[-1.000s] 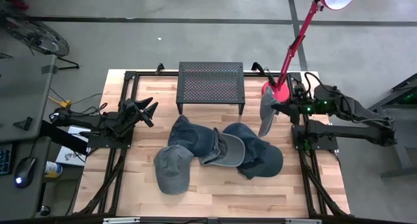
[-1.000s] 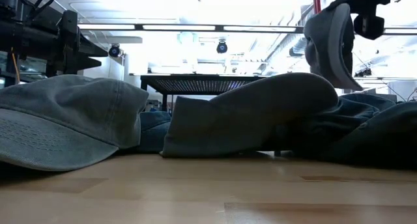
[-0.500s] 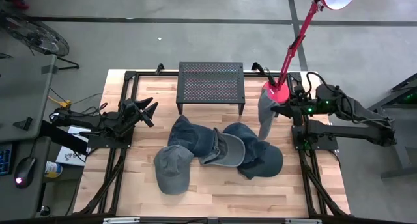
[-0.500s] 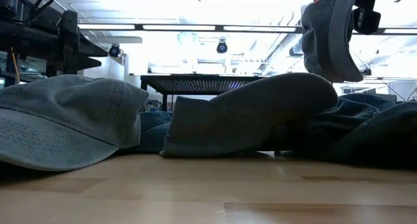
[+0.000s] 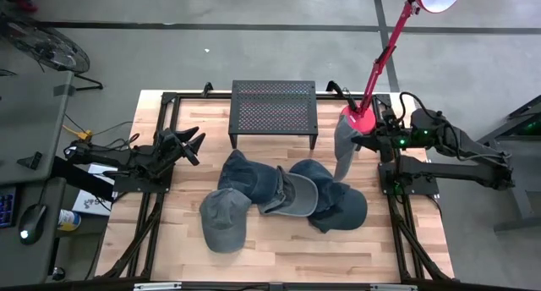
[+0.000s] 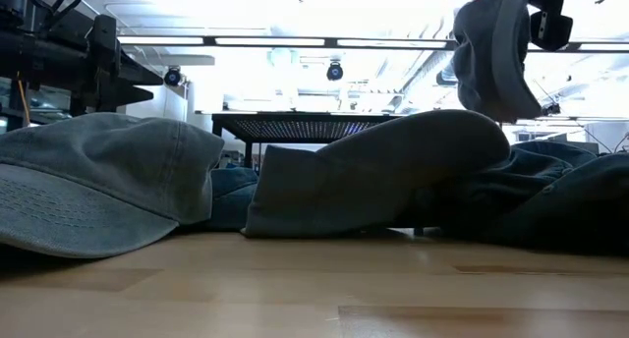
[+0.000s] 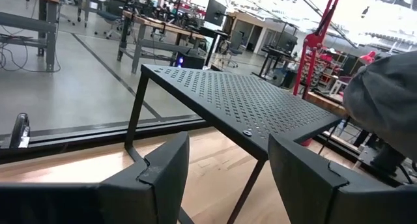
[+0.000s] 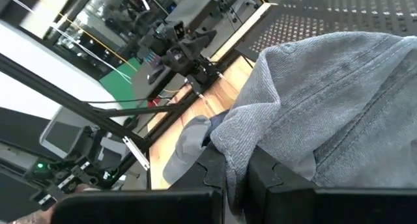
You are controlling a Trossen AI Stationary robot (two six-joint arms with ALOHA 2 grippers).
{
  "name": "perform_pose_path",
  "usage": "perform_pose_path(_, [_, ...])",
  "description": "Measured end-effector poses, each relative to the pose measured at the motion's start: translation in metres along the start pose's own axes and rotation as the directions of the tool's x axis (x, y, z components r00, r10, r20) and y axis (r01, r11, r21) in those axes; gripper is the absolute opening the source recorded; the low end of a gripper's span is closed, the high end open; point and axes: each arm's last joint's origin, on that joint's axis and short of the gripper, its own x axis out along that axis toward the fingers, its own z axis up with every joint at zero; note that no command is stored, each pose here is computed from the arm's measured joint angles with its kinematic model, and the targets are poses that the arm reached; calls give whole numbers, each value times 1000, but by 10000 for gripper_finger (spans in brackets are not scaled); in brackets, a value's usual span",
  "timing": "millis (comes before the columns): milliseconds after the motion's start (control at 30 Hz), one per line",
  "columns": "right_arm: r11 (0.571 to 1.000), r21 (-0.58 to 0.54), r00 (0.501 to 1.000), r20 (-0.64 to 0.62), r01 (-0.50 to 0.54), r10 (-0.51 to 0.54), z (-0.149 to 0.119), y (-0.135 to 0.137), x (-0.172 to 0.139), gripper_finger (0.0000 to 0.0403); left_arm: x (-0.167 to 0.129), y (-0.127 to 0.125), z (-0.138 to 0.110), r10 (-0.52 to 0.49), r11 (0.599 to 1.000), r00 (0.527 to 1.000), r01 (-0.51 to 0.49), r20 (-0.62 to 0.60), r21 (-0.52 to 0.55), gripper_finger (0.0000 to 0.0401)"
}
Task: Pick & Place hat
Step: Put the top gray cap on the shelf
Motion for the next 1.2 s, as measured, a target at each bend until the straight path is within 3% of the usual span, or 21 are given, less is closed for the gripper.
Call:
perform_pose_path(233, [994, -54, 992, 85, -92, 96, 9, 9, -1, 10, 0, 0, 0, -18, 1000, 1000, 18, -5, -9, 206])
perform_pose_path(500, [974, -140, 969, 144, -180, 200, 17, 17, -2, 10, 0, -3, 0, -93, 976, 995, 87, -22, -197, 206])
perform_pose_path(600, [956, -191, 953, 164, -223, 255, 21, 22, -1, 10, 0, -4, 3, -107, 945, 994, 101, -1, -311, 206])
perform_pose_path(833, [899, -288, 909, 161, -329, 384, 30, 31, 9, 10, -1, -7, 13, -156, 821, 985, 168, 69, -546, 206])
perform_pose_path(1133, [814, -381, 840, 149, -438, 521, 42, 40, 35, 10, -2, -16, 27, -318, 719, 937, 338, 145, -607, 206])
perform_pose_path(1200, [792, -397, 817, 153, -464, 555, 45, 43, 40, 10, -2, -19, 29, -345, 718, 929, 352, 132, -600, 206])
